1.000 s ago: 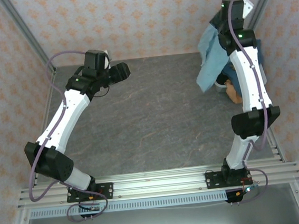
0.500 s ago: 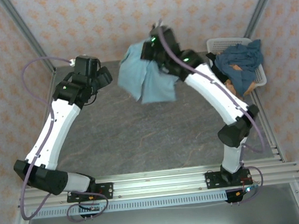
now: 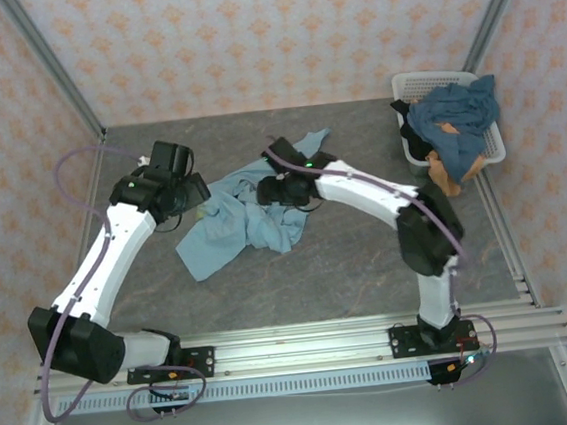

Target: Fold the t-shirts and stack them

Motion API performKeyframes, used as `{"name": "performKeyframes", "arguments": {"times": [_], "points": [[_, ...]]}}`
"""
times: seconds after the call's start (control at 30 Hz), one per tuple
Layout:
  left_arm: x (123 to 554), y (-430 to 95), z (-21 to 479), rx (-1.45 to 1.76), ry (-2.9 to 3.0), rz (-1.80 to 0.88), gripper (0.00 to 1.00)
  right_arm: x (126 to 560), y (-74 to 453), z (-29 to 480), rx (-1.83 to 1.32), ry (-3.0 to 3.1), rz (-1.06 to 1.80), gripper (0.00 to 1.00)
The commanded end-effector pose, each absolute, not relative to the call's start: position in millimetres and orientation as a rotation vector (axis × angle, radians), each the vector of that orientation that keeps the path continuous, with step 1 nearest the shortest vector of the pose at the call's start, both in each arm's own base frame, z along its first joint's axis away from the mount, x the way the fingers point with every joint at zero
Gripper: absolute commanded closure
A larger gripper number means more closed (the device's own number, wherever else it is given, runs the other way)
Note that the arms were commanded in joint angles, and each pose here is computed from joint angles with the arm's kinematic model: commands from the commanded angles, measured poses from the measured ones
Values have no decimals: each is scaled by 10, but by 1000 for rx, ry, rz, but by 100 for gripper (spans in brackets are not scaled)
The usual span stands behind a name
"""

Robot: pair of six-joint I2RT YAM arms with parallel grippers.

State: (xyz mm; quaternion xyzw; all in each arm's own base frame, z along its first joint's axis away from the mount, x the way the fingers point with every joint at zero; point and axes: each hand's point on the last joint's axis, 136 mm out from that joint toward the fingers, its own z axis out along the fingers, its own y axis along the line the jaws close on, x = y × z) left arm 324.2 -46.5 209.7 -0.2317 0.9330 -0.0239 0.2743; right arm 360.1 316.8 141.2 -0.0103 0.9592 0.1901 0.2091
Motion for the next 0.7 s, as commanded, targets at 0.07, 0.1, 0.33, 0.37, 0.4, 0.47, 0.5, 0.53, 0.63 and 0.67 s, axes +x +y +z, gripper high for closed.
{"name": "performKeyframes", "arguments": {"times": [0.07,0.1,0.33,0.37,0.4,0.47,0.5,0.53,0.63,0.67], "points": [[3413,-916,1769,-533,2623,-248,20,3809,2382,1632,286,2543,444,36],[3460,-1014,1720,-496,2642,-254,20,3834,2302,1585,320,2553,425,37],[3617,-1200,1313,-497,2752,-90,20,4261,2195,1181,524,2604,441,37],[3599,-1134,1256,-534,2761,-46,20,4324,2191,1123,556,2612,441,37],[3586,-1061,1191,-581,2766,-22,20,4414,2195,1057,581,2617,444,37],[3611,-1002,1112,-636,2755,-56,20,4575,2226,986,608,2618,447,37],[3642,-975,1094,-656,2743,-76,20,4649,2244,946,611,2622,435,37],[3695,-966,1085,-665,2732,-105,20,4728,2278,918,610,2623,430,37],[3841,-962,1019,-668,2726,-150,23,4857,2397,742,631,2660,445,39],[3881,-963,981,-668,2736,-153,24,4870,2432,670,646,2679,453,41]]}}
